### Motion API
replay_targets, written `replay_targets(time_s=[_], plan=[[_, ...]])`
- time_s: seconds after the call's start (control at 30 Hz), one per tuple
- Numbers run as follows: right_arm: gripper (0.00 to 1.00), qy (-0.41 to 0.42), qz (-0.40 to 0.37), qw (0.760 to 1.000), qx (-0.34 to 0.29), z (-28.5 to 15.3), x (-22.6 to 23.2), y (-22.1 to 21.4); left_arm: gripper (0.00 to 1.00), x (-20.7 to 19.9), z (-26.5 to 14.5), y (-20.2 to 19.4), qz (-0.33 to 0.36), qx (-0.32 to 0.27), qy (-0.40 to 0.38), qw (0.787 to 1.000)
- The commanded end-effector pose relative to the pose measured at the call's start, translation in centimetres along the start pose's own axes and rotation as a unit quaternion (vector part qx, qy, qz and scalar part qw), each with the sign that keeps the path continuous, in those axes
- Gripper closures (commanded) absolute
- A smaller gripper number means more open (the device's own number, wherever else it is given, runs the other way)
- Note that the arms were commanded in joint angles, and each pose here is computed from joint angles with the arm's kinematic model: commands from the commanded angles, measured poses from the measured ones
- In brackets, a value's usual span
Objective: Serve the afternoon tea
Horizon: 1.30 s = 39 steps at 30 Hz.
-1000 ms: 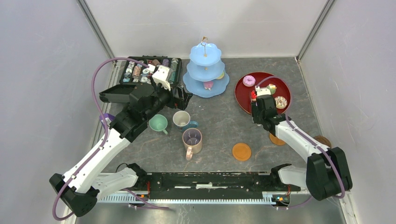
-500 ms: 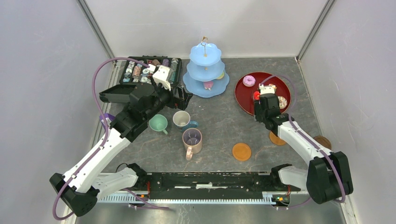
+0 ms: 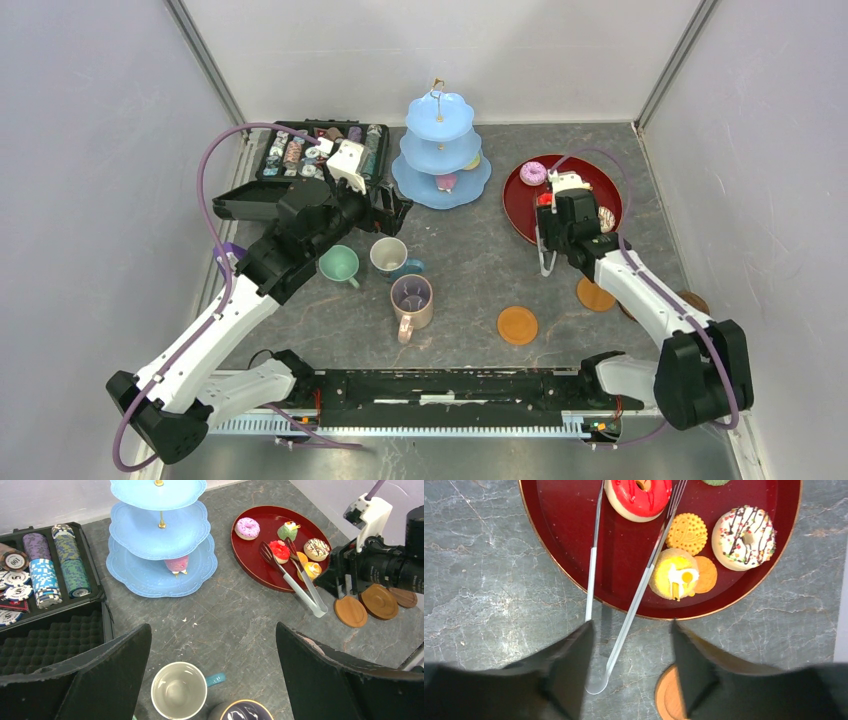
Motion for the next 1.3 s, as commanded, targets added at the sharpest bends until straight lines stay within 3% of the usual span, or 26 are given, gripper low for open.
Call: replay_targets(time_s=[0.0, 0.07, 0.2, 0.4, 0.8, 0.97, 1.27], plan=[[0.26, 0.018, -0.007, 1.000, -0.018, 0.4, 0.5, 1.6, 0.00, -0.5, 0.1, 0.8, 0.008, -0.017, -0.010, 1.000], [0.20, 0.019, 0.002, 1.000, -0.021, 1.1, 0.8, 1.5, 0.00, -0.5, 0.1, 0.8, 0.008, -0.017, -0.010, 1.000], [0.20, 0.006, 0.034, 0.999, -0.014, 2.6, 1.1, 1.3, 0.00, -0.5, 0.2, 0.8, 0.008, -0.016, -0.010, 1.000], [0.23, -0.012, 0.065, 0.998, -0.009, 4.8, 1.4, 0.7, 0.00, -0.5, 0.2, 0.7, 0.009, -0.016, -0.010, 1.000], [0.25, -0.027, 0.061, 0.998, 0.022, 6.3, 1.5, -1.3, 0.00, -0.5, 0.3, 0.6, 0.009, -0.014, -0.010, 1.000], [0.32, -0.034, 0.059, 0.997, 0.028, 6.8, 1.5, -1.8, 0.00, -0.5, 0.4, 0.5, 0.008, -0.011, -0.010, 1.000], [0.34, -0.040, 0.057, 0.997, 0.032, 7.8, 1.6, -1.9, 0.00, -0.4, 0.5, 0.4, 0.008, -0.010, -0.009, 1.000]])
Point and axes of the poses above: each gripper's point midway between its finger pads, its own z axis out along the fingers, its own x axis along the line the jaws close on, y = z × x, the point moved 2 cm from there along -z, back along the fingers, and after that the axes turned 3 degrees about -z, right-handed, at the moved point
